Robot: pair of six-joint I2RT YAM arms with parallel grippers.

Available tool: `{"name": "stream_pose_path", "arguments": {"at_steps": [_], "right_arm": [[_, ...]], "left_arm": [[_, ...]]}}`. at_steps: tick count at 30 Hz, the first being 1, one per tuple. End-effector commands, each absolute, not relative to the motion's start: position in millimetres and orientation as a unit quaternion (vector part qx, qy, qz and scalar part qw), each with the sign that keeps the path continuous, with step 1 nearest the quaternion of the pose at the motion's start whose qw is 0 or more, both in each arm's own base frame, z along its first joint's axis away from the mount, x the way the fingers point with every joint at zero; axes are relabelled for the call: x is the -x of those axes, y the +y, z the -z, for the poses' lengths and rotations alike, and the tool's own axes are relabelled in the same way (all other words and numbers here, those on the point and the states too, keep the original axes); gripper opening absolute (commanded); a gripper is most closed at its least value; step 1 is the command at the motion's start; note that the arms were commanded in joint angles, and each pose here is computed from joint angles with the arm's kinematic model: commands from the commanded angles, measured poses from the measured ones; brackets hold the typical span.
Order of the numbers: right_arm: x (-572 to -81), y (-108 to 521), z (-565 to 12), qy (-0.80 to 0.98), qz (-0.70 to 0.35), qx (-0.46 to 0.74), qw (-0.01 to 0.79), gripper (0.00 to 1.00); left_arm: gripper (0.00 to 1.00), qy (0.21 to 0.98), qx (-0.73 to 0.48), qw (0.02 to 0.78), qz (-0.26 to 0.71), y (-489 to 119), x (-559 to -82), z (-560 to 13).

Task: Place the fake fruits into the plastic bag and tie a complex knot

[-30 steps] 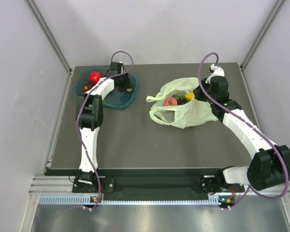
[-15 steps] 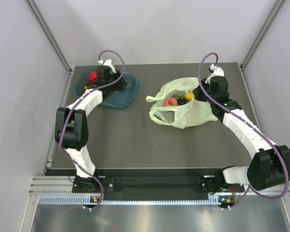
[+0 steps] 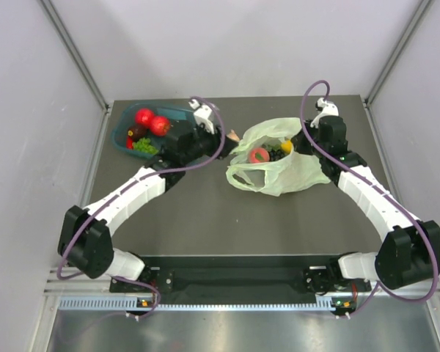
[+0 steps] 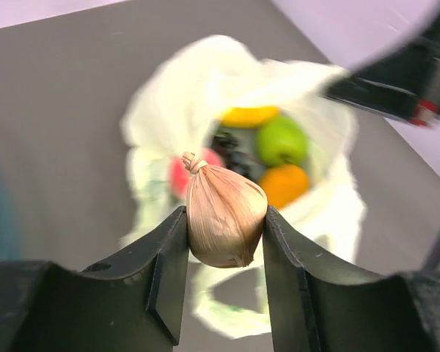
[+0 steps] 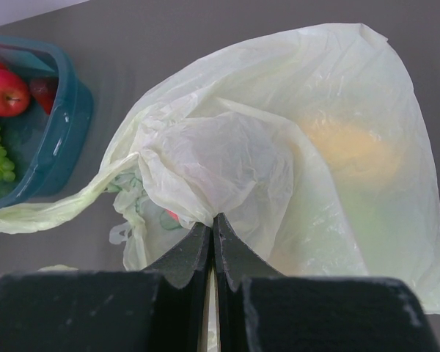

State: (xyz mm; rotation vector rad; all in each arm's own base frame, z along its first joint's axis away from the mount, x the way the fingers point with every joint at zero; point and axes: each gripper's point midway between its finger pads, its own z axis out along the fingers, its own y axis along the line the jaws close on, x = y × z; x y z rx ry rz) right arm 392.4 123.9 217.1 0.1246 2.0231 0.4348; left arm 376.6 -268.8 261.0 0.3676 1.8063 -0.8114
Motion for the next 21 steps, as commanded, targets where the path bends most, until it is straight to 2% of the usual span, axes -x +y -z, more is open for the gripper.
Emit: {"name": "stream_pose_path", "arguments": {"at_steps": [1,11,21], "right_arm": [[-393,129,-254,0.814,-0.200,-0.040,0.544,0.00],[-384,130,-262,0.811,-0.208,-0.031,0.545,0.00],[-384,127,-265,0.810,-0.201,-0.036,0.550,0.00]], "left_arm": [[0.38,0.712,-0.211,0.572,0.350,-297,-360,-291],[0.38,0.731,-0.279,0.500,0.371,-385,-381,-244],[0.38,0.740,-0.306,0.463,0.379,-444,-387,-203]]}}
